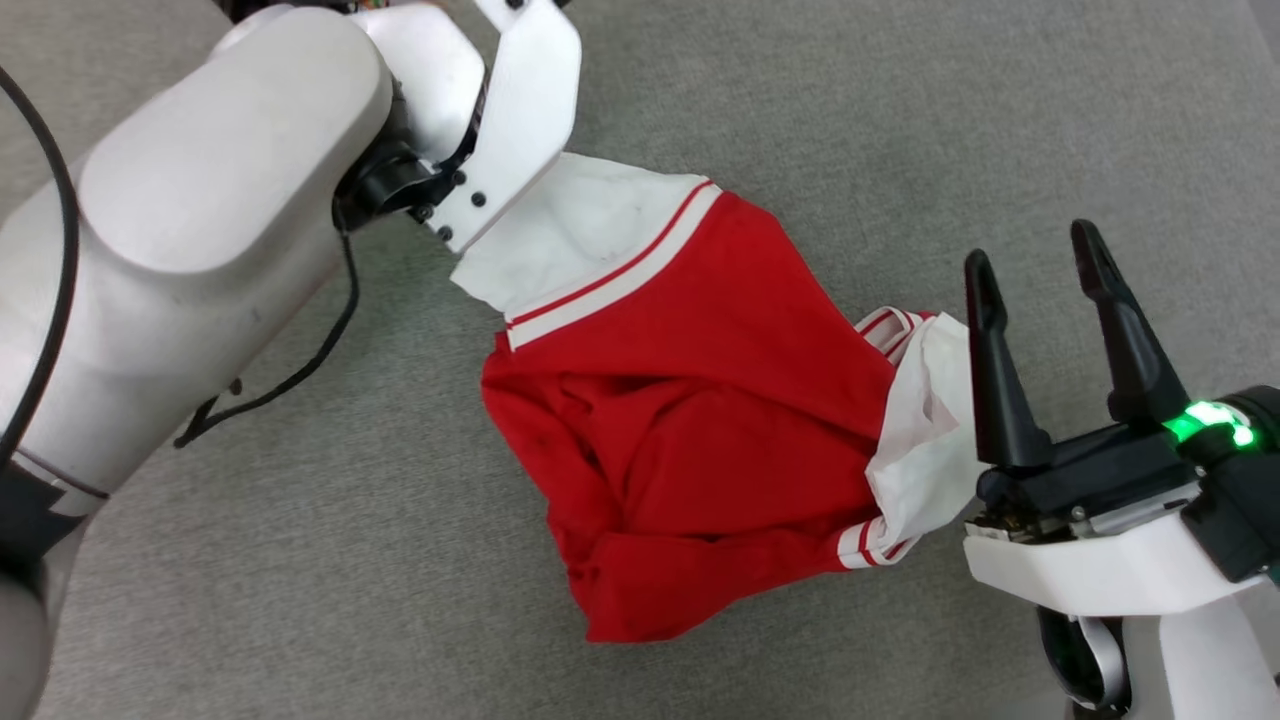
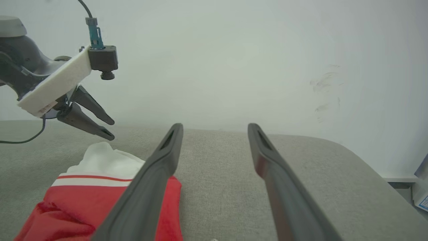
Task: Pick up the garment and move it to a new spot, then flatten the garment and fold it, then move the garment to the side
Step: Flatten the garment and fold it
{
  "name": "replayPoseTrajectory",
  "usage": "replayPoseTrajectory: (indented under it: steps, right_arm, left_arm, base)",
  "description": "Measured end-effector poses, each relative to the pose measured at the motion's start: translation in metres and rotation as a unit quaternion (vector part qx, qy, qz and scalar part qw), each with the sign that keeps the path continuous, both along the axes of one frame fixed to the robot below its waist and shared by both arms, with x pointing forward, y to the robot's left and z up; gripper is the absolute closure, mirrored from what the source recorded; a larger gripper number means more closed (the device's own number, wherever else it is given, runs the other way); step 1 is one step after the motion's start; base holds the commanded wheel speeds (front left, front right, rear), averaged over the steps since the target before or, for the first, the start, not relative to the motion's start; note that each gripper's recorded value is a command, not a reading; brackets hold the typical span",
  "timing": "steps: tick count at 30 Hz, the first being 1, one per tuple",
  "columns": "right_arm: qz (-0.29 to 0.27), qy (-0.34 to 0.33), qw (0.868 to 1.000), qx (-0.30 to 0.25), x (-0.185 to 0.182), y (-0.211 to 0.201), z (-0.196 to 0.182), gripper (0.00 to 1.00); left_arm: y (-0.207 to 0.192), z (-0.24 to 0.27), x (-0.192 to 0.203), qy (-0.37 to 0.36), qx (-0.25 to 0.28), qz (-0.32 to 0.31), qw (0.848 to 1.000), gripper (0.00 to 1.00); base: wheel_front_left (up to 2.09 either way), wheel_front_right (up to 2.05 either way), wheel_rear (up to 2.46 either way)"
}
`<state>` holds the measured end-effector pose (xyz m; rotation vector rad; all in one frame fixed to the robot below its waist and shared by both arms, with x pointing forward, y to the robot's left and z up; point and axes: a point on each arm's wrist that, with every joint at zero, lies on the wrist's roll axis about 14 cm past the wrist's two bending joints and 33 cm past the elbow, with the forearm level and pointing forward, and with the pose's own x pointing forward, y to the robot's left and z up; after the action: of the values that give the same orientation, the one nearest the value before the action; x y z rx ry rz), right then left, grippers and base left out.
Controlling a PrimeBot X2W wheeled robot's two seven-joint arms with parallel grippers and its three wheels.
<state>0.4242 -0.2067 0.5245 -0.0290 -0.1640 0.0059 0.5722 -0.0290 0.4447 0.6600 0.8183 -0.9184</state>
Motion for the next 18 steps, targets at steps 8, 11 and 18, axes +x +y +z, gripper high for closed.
replayPoseTrajectory:
  steps: [8,11,18]
  right_arm:
    - [-0.001,0.019,1.000,-0.002,0.006,-0.002,-0.013,0.00]
    - [-0.002,0.027,1.000,-0.002,0.006,-0.002,-0.018,0.00]
    - [0.009,0.020,1.000,-0.004,0.012,0.003,-0.015,0.00]
  left_arm:
    - [0.003,-0.059,-0.026,0.089,0.075,-0.040,0.992,0.00]
    - [0.005,-0.067,-0.032,0.090,0.096,-0.055,0.990,0.00]
    - [0.002,-0.070,-0.044,0.091,0.079,-0.069,0.990,1.00]
  base:
    - [0.00,0.00,0.00]
    - [0.00,0.00,0.00]
    - [0.00,0.00,0.00]
